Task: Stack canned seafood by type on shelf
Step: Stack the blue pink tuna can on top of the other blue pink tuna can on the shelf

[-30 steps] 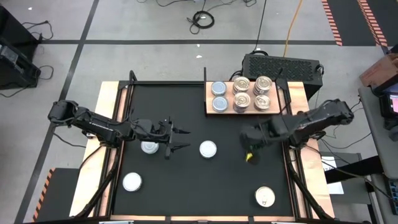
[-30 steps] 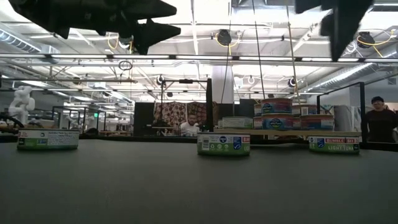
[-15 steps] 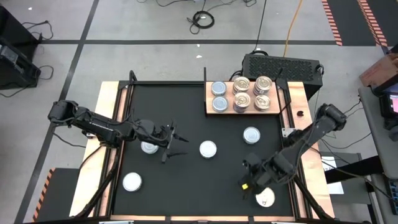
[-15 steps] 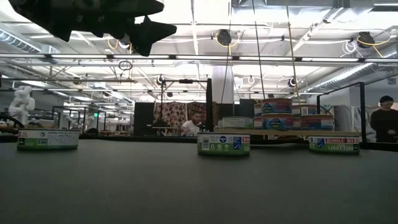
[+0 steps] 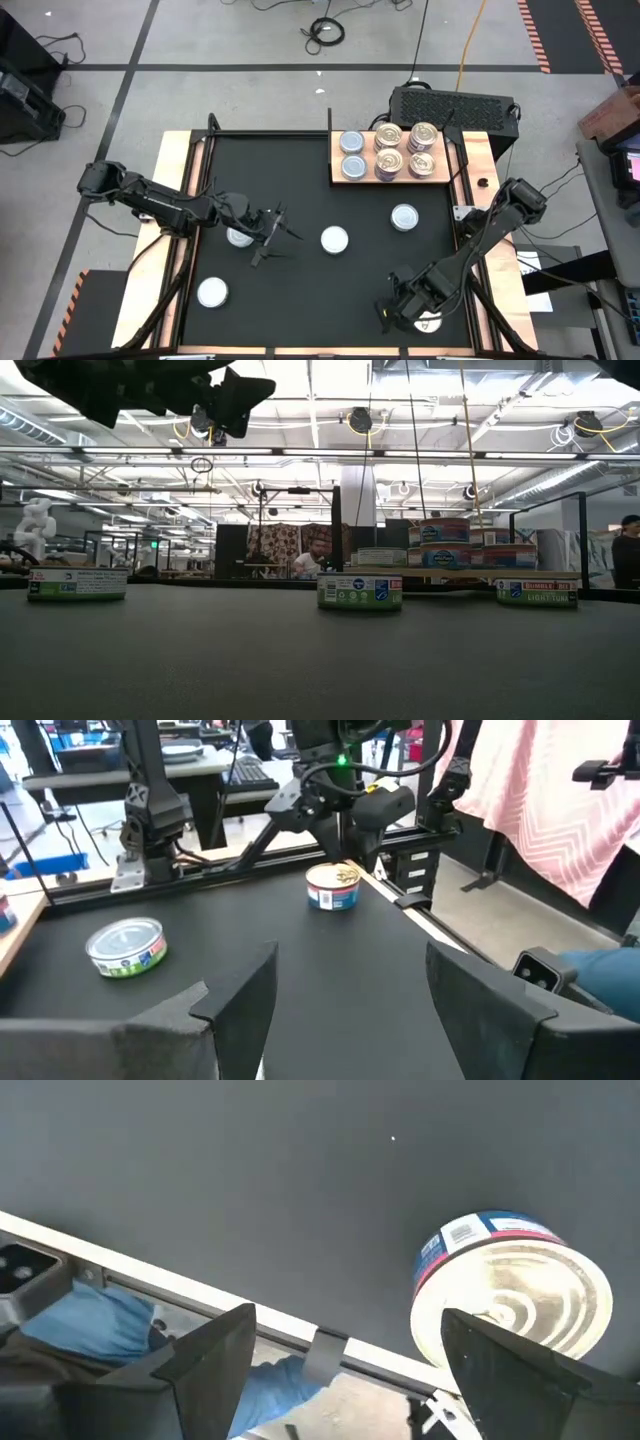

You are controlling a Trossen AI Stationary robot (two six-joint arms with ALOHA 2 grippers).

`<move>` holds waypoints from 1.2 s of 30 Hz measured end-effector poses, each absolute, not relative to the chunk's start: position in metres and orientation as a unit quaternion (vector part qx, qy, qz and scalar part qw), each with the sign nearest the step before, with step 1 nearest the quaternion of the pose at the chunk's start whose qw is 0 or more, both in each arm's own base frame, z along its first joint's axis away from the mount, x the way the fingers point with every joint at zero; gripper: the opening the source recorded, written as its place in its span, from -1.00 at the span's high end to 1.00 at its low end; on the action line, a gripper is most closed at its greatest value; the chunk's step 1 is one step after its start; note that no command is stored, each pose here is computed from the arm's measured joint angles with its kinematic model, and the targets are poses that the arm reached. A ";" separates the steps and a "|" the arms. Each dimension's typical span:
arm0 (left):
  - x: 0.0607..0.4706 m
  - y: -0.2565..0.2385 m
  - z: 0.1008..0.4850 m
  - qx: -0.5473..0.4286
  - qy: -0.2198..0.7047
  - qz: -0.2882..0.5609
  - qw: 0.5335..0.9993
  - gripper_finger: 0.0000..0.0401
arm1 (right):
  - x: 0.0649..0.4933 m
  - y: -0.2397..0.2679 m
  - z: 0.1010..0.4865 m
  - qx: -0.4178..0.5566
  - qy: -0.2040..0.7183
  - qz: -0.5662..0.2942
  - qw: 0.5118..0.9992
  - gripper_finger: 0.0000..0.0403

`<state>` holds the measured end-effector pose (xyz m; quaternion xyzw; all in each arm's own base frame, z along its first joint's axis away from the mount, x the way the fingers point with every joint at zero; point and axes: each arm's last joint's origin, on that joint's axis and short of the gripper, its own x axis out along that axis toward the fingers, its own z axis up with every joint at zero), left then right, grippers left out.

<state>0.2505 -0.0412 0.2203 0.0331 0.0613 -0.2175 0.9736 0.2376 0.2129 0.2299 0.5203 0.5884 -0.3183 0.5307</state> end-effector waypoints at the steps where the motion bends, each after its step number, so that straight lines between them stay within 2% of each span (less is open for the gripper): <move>1: 0.251 -0.041 0.220 0.035 0.061 -0.218 0.973 -0.26 | 0.237 0.213 0.231 0.526 0.585 -0.322 0.527 -0.54; 8: 0.261 -0.044 0.213 0.038 0.033 -0.219 0.974 -0.26 | 0.231 0.220 0.232 0.544 0.576 -0.338 0.509 -0.54; 15: 0.282 -0.045 0.188 0.029 0.011 -0.191 0.981 -0.26 | 0.220 0.232 0.235 0.559 0.574 -0.340 0.493 -0.54; 20: 0.283 -0.044 0.189 0.029 -0.001 -0.180 0.983 -0.26 | 0.208 0.234 0.236 0.540 0.582 -0.357 0.492 -0.54; 26: 0.293 -0.046 0.193 0.034 0.022 -0.185 0.982 -0.26 | 0.194 0.246 0.237 0.529 0.624 -0.345 0.460 -0.54; 32: 0.314 -0.059 0.192 0.066 0.058 -0.215 0.973 -0.26 | 0.186 0.262 0.237 0.531 0.636 -0.306 0.470 -0.54; 36: 0.330 -0.063 0.188 0.067 0.067 -0.219 0.971 -0.26 | 0.180 0.273 0.219 0.489 0.632 -0.308 0.516 -0.54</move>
